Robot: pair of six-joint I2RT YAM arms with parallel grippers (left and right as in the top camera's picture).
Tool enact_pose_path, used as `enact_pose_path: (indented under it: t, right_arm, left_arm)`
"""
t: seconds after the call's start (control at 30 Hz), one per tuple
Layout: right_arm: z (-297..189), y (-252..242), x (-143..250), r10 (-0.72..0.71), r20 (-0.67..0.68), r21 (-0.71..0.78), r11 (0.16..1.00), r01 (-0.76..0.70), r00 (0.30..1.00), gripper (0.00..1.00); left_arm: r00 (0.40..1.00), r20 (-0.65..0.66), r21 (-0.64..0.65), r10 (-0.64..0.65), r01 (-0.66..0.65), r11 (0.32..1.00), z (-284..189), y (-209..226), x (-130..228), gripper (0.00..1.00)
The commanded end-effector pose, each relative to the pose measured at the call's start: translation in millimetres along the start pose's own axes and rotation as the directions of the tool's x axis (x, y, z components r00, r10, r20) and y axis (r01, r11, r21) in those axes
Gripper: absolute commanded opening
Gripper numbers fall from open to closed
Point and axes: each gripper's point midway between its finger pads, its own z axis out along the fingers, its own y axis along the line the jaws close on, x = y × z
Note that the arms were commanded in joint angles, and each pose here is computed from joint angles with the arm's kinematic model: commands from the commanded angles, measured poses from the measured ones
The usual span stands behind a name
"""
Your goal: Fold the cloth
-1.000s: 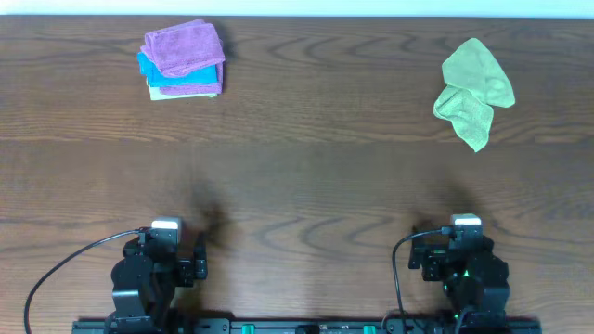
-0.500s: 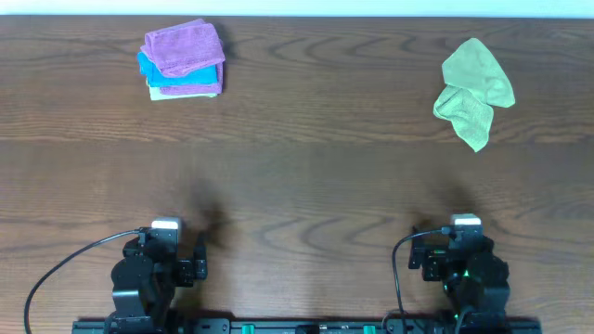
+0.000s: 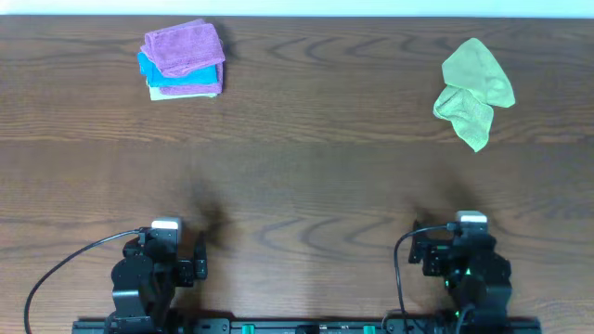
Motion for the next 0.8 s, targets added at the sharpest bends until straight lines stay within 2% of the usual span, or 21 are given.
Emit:
enact_pose_path:
  t: [0.0, 0.13, 0.23, 0.47, 0.63, 0.77]
  right_arm:
    - [-12, -6, -27, 0.122, 0.01, 0.035, 0.992, -0.122, 0.993, 0.99]
    - [-21, -12, -74, 0.204, -0.033, 0.077, 0.977, -0.201, 0.978, 0.99]
    - [-24, -19, -131, 0.25, -0.062, 0.112, 0.964, -0.243, 0.966, 0.99]
    - [-3, -37, -231, 0.279, -0.136, 0.202, 0.947, -0.249, 0.951, 0.99]
    - [35, -69, -276, 0.32, -0.196, 0.288, 0.922, -0.258, 0.927, 0.99]
    - [72, -97, -283, 0.339, -0.233, 0.317, 0.913, -0.258, 0.912, 0.99]
  left_arm:
    - [1.0, 0.004, 0.0, 0.021, -0.021, 1.0, 0, 0, 0, 0.95]
    - [1.0, 0.004, 0.0, 0.021, -0.021, 1.0, 0, 0, 0, 0.95]
    - [1.0, 0.004, 0.0, 0.021, -0.021, 1.0, 0, 0, 0, 0.95]
    - [1.0, 0.004, 0.0, 0.021, -0.021, 1.0, 0, 0, 0, 0.95]
    - [1.0, 0.004, 0.0, 0.021, -0.021, 1.0, 0, 0, 0, 0.95]
    - [1.0, 0.004, 0.0, 0.021, -0.021, 1.0, 0, 0, 0, 0.95]
